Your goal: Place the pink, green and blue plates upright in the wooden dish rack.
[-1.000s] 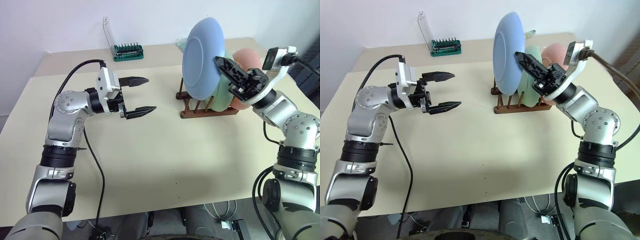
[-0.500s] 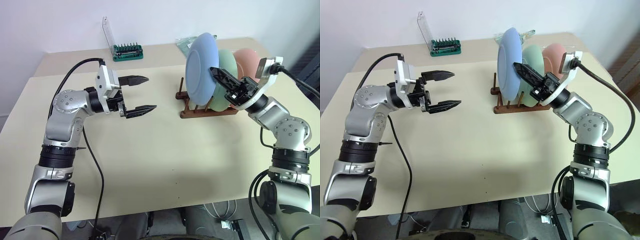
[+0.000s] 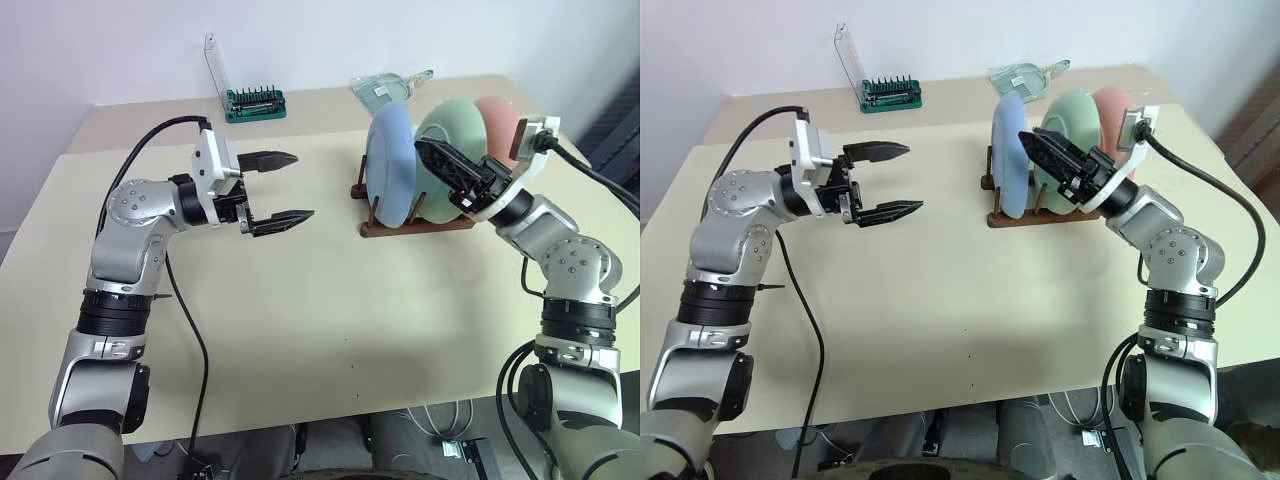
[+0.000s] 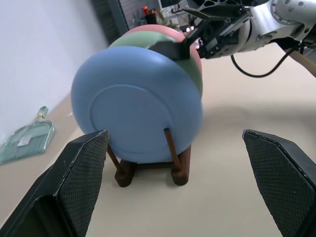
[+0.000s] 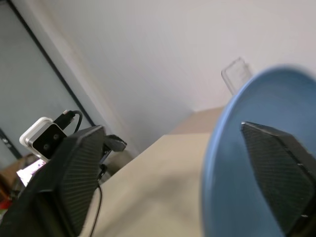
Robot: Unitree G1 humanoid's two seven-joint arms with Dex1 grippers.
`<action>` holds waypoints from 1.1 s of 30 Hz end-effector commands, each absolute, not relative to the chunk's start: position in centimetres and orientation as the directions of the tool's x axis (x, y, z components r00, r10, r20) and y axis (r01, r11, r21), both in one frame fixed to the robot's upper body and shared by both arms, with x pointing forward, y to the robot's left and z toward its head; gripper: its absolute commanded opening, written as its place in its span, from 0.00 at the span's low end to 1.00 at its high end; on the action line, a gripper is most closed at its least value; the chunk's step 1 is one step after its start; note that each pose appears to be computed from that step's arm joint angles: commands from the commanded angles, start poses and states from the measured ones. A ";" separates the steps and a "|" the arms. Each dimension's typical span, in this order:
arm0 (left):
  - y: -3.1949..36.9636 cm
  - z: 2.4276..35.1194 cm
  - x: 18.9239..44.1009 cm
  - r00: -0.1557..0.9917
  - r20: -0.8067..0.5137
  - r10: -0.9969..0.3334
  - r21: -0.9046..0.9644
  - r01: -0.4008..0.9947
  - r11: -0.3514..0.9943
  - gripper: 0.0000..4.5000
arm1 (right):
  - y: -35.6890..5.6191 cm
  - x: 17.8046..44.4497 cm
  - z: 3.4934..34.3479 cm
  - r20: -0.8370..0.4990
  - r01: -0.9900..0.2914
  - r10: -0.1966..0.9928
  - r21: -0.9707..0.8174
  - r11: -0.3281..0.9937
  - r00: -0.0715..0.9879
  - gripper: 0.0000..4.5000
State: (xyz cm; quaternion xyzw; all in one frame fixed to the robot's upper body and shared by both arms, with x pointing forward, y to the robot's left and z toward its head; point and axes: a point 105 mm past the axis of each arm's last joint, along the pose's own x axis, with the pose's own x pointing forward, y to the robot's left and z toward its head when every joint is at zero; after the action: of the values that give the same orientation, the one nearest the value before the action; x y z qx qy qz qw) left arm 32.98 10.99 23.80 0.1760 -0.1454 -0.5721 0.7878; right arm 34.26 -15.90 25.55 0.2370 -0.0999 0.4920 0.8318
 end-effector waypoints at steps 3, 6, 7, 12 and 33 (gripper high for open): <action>11.1 25.1 32.4 0.289 0.066 -0.955 0.481 0.830 0.284 1.00 | -15.3 32.9 28.5 0.446 -0.898 0.788 0.099 0.428 0.425 0.99; 11.0 25.2 32.4 0.285 0.069 -0.956 0.482 0.829 0.282 1.00 | -15.4 32.6 29.1 0.461 -0.902 0.787 0.079 0.424 0.410 0.99; 10.9 25.2 32.4 0.285 0.070 -0.956 0.482 0.829 0.282 1.00 | -15.4 32.5 29.3 0.468 -0.904 0.786 0.076 0.421 0.405 0.99; 10.9 25.2 32.4 0.284 0.072 -0.956 0.483 0.829 0.283 1.00 | -15.4 31.9 30.3 0.483 -0.908 0.787 0.043 0.418 0.385 0.99; 8.6 25.2 31.1 0.177 0.090 -0.980 0.455 0.868 0.198 1.00 | -24.2 26.3 25.8 0.287 -0.764 0.714 0.129 0.632 0.638 0.00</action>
State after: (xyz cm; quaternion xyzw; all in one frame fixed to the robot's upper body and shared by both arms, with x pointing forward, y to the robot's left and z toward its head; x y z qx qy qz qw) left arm 31.48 8.78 23.98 0.1450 -0.1618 -0.6112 0.7611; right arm 27.10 -24.33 24.28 0.1381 -0.0798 0.4029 0.9012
